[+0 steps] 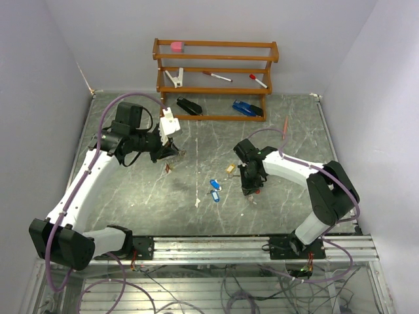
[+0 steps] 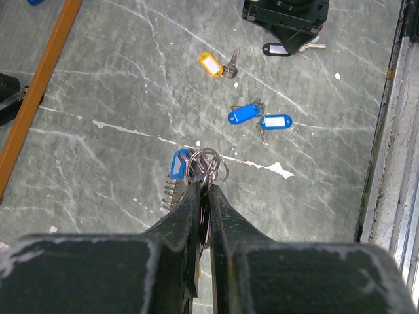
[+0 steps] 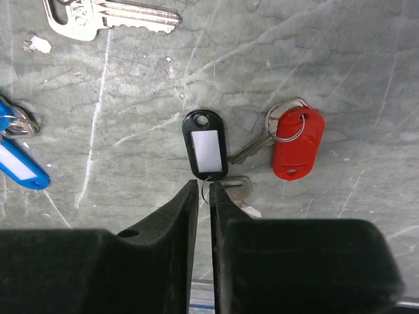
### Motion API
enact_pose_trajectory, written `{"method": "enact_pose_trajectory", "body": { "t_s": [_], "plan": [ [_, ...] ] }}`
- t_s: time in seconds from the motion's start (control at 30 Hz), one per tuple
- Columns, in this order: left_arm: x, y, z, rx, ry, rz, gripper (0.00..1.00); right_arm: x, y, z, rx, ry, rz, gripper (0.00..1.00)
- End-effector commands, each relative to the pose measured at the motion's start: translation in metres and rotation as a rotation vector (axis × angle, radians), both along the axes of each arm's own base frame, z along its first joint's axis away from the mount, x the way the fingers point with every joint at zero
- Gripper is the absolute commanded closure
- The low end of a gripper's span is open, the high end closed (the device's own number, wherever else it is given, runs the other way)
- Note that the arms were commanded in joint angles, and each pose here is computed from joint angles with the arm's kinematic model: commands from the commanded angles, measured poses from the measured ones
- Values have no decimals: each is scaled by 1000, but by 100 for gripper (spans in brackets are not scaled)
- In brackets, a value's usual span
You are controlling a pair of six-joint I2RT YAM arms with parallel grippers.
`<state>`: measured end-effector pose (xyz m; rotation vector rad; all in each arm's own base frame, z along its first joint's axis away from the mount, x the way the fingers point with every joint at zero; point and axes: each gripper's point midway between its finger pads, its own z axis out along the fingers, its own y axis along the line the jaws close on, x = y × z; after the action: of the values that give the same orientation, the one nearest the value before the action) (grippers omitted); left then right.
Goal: Put the keys on the keyring
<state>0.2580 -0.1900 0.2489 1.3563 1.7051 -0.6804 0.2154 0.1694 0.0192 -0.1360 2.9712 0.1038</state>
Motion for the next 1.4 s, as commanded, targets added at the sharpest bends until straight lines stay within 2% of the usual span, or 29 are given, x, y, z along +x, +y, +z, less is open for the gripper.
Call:
{"method": "enact_pose_trajectory", "body": {
  "t_s": [0.0,0.1,0.5,0.63,0.8,1.07,1.37],
  "plan": [
    [-3,-8,12,-41,-22,-41,93,0,0,-1,-5,-3,6,95],
    [-5,-9,17,-50,-24,-50,93,3,-1,4,-6,-24,5,100],
    [-10,-9,21,-11,-22,-115,93,13,2,34,10,-83,19,100],
    [-12,-11,22,-38,-31,-104,93,5,-4,27,-29,-24,38,82],
    [-11,-10,20,-31,-25,-102,93,1,-1,22,-12,-1,46,73],
    [-11,-9,20,-27,-33,-103,93,-7,0,12,-14,34,52,70],
    [-11,-10,21,-33,-32,-102,93,-18,-8,-4,-47,78,52,74]
  ]
}}
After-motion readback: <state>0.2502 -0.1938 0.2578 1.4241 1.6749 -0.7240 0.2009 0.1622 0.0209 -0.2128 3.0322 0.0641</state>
